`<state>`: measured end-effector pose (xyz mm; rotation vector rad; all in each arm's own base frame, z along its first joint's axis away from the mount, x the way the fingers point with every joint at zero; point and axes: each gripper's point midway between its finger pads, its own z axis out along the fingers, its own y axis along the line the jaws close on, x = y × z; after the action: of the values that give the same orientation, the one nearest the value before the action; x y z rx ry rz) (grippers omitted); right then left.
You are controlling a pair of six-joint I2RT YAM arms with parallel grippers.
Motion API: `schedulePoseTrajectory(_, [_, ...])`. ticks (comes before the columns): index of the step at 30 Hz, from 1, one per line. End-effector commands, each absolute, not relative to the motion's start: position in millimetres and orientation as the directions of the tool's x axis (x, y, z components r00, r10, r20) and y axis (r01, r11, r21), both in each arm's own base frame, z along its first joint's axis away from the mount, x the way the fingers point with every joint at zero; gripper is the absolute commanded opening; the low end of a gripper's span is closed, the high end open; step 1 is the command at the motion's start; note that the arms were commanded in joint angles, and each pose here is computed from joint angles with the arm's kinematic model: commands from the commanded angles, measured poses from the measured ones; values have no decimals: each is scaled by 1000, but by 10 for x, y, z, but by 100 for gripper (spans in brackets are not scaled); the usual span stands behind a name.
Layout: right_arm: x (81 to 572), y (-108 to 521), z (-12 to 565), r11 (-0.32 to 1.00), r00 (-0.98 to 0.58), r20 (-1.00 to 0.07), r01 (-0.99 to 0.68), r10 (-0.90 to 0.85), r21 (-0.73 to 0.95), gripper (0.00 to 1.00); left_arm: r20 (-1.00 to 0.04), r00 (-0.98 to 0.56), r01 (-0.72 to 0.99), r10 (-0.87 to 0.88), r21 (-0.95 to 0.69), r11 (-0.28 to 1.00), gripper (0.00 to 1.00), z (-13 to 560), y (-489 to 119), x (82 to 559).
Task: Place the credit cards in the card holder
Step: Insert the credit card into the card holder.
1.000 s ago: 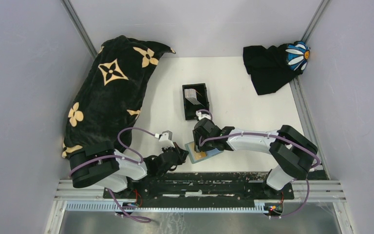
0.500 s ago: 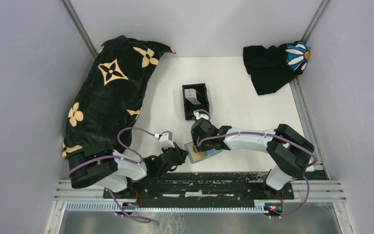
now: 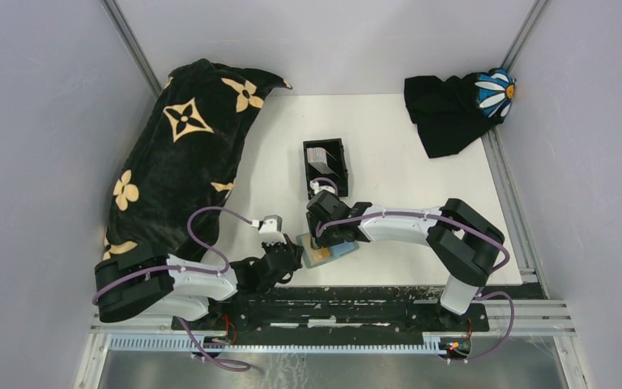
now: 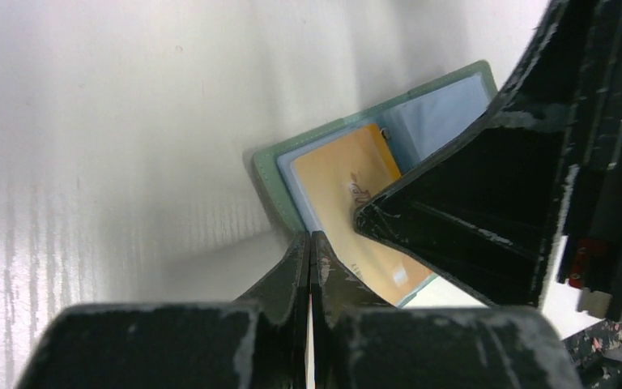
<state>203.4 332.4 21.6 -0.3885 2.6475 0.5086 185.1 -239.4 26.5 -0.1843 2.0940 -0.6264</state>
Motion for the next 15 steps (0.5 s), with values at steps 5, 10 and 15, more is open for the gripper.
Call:
schedulePoseTrajectory(5, [1923, 3762, 372, 821, -868, -438, -417, -233, 390, 46, -769, -458, 155, -446, -563, 811, 3, 884, -2591, 2074])
schedulePoseTrajectory(10, [1982, 3726, 491, 824, -845, -474, -441, -247, 356, 48, -767, -450, 126, -457, -561, 818, 8, 936, -2482, 2065])
schedulePoseTrajectory(15, [2024, 3700, 548, 825, -829, -494, -457, -261, 331, 50, -746, -472, 81, -469, -567, 820, 22, 815, -2320, 1988])
